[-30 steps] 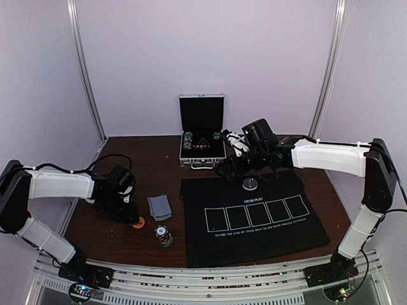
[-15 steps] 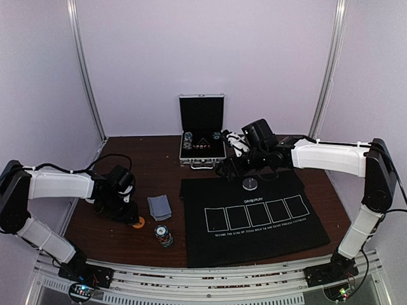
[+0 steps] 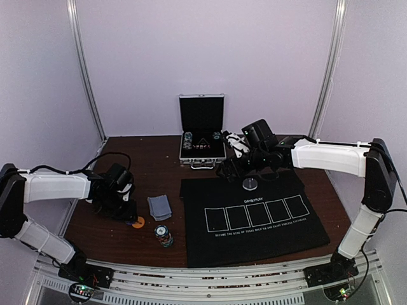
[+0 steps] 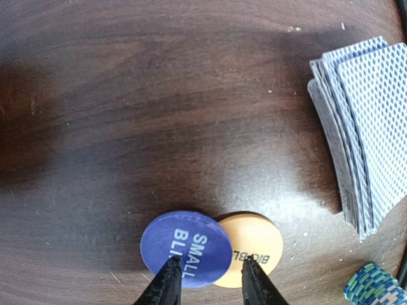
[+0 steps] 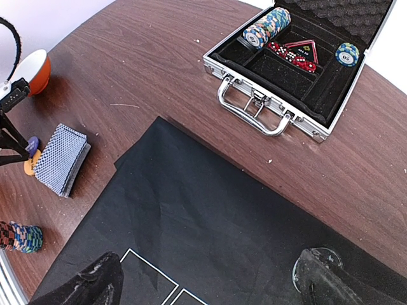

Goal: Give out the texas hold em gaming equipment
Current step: Pick up the small blind button from the center of the board.

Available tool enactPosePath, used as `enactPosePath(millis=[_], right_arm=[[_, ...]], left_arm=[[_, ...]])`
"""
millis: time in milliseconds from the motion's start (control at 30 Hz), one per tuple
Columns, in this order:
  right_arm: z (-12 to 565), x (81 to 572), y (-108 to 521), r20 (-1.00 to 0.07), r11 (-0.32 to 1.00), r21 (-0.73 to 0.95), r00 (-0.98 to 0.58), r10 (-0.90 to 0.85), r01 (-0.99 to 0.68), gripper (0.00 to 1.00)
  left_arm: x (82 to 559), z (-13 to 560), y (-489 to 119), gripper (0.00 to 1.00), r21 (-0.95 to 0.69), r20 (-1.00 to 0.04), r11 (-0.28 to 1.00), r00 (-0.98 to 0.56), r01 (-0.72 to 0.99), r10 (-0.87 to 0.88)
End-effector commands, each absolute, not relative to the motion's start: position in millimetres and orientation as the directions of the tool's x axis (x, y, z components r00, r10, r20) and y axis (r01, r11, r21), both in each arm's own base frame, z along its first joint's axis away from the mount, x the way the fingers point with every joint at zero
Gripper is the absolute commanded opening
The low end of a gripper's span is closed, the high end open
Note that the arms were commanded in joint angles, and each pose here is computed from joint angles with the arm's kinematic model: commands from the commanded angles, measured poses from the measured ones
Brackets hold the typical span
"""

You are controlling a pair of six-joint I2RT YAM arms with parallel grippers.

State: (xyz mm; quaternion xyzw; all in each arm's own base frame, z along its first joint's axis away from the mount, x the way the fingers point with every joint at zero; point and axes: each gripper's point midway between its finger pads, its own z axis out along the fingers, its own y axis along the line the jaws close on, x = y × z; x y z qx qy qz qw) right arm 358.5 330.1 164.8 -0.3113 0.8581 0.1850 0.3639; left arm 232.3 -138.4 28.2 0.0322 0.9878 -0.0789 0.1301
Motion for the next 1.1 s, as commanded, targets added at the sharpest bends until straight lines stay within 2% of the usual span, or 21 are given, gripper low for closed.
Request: enactPosePath(millis=[0, 133, 267, 367, 467, 567, 700, 833, 1067], right_arm=[[171, 362, 329, -0.746, 0.746, 0.072, -0.532, -0.401, -0.662, 0.98], [171, 362, 329, -0.744, 0.744, 0.072, -0.533, -0.404, -0.664, 0.98], [170, 361, 329, -0.740, 0.742, 0.071, -0.534, -0.409, -0.666, 0.98], [169, 359, 328, -0.736, 0.742, 0.067, -0.535, -0.414, -0.668, 0.98], [167, 358, 327, -0.735, 0.740, 0.066, -0.534, -0.418, -0.670, 0.98], [165, 359, 328, -0.735, 0.738, 0.064, -0.532, -0.420, -0.672, 0.98], [164, 360, 329, -0.729, 0.736, 0.068, -0.538, -0.424, -0.673, 0.98], [163, 356, 328, -0.728, 0.732, 0.074, -0.538, -0.425, -0.677, 0.98], [164, 353, 329, -0.729, 0.733, 0.094, -0.548, -0.410, -0.673, 0.98]], left_arm=[[228, 30, -140, 0.35, -0.158, -0.262, 0.983, -0.964, 0.096, 0.052], [244, 41, -128, 0.40, -0.050, -0.295, 0.994, -0.952, 0.102, 0.083], [250, 48, -117, 0.50, 0.042, -0.278, 0.994, -0.954, 0.101, 0.108], [248, 53, -120, 0.55, 0.047, -0.237, 0.991, -0.962, 0.127, 0.134], [247, 61, -124, 0.69, 0.043, -0.226, 0.986, -0.960, 0.160, 0.166], [244, 54, -136, 0.77, -0.026, -0.205, 0.982, -0.963, 0.187, 0.177], [244, 38, -148, 0.77, -0.118, -0.182, 0.981, -0.975, 0.151, 0.128], [246, 21, -138, 0.74, -0.061, -0.171, 0.990, -0.979, 0.123, 0.111], [234, 8, -122, 0.56, -0.012, -0.167, 0.996, -0.982, 0.087, 0.084]])
